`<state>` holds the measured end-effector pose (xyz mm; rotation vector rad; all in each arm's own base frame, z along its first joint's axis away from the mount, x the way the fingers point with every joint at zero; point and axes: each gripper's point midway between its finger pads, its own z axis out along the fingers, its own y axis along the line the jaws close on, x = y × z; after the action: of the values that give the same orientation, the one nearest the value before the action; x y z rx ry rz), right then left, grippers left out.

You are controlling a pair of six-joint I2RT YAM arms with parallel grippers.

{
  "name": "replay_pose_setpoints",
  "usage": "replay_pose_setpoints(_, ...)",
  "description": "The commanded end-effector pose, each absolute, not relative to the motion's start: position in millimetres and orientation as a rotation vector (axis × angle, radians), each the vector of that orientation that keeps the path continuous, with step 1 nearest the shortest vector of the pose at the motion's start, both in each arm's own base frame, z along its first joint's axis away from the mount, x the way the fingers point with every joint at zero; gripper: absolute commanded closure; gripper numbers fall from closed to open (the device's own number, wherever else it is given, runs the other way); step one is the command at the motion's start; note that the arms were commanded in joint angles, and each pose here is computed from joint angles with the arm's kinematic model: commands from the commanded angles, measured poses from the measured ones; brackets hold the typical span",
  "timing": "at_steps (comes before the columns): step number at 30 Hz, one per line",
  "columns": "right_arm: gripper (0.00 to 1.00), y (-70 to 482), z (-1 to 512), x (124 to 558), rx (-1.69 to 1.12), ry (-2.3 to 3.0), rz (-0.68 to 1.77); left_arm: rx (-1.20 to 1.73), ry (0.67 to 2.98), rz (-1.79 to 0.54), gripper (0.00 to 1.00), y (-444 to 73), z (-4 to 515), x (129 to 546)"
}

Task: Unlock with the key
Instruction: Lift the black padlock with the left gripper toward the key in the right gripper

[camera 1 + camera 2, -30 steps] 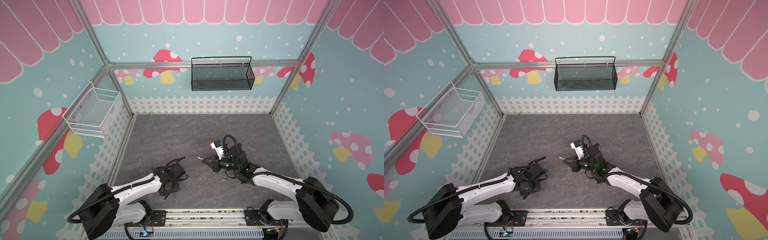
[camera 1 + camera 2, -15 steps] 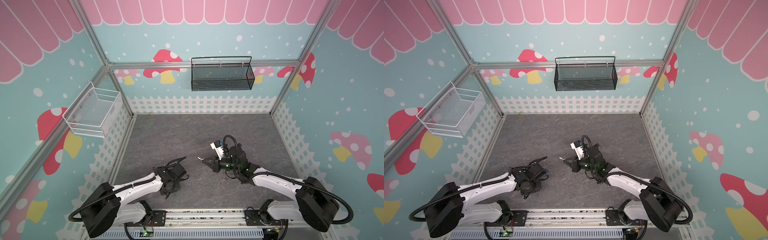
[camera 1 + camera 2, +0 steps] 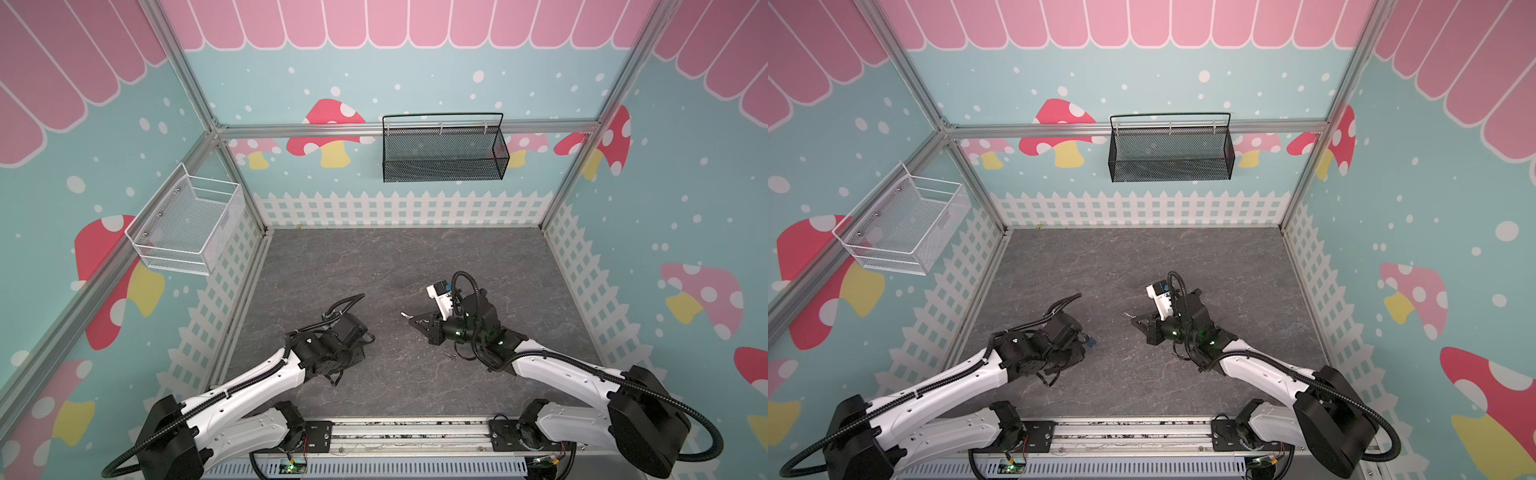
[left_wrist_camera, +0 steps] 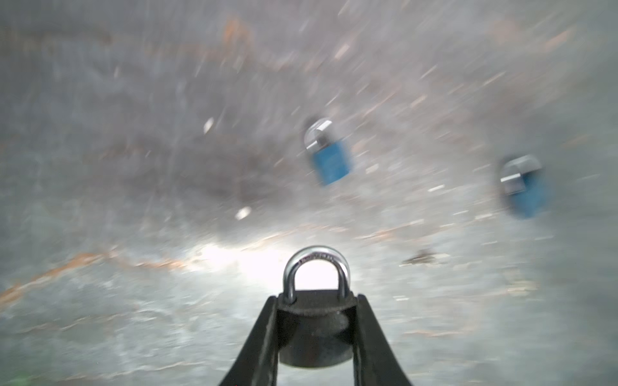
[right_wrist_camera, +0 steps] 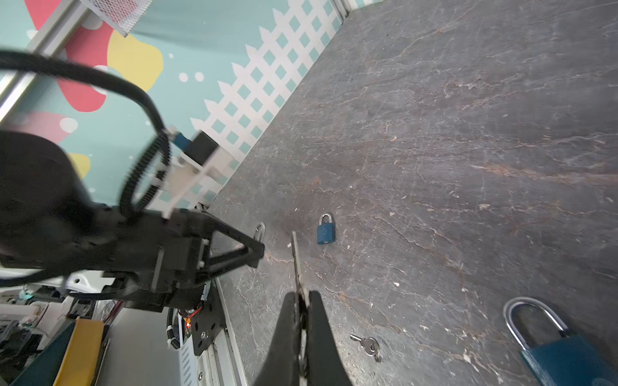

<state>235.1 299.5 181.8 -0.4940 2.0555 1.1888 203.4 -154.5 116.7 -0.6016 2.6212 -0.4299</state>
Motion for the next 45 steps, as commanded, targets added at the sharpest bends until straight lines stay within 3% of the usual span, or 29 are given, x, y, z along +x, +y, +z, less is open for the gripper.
replay_pose_setpoints(1, 1.0, 298.2, 181.3, 233.9, -0.435, 2.077, 1.113, -0.731, 2.401, -0.551, 1.0, -157.9, 172.7, 235.2)
replay_pose_setpoints(6, 1.0, 301.5, 194.1, 232.3, -0.349, 2.01, 1.113, -0.81, 2.218, -0.725, 1.0, -173.8, 226.1, 262.7)
replay_pose_setpoints(13, 1.0, 312.7, 222.7, 236.4, -0.306, 1.866, 1.099, -0.859, 2.121, -0.888, 1.0, -196.5, 254.3, 281.9)
replay_pose_setpoints(45, 1.0, 362.2, 255.4, 241.9, -0.343, 1.783, 1.146, -0.875, 2.066, -0.964, 1.0, -205.5, 260.0, 289.9)
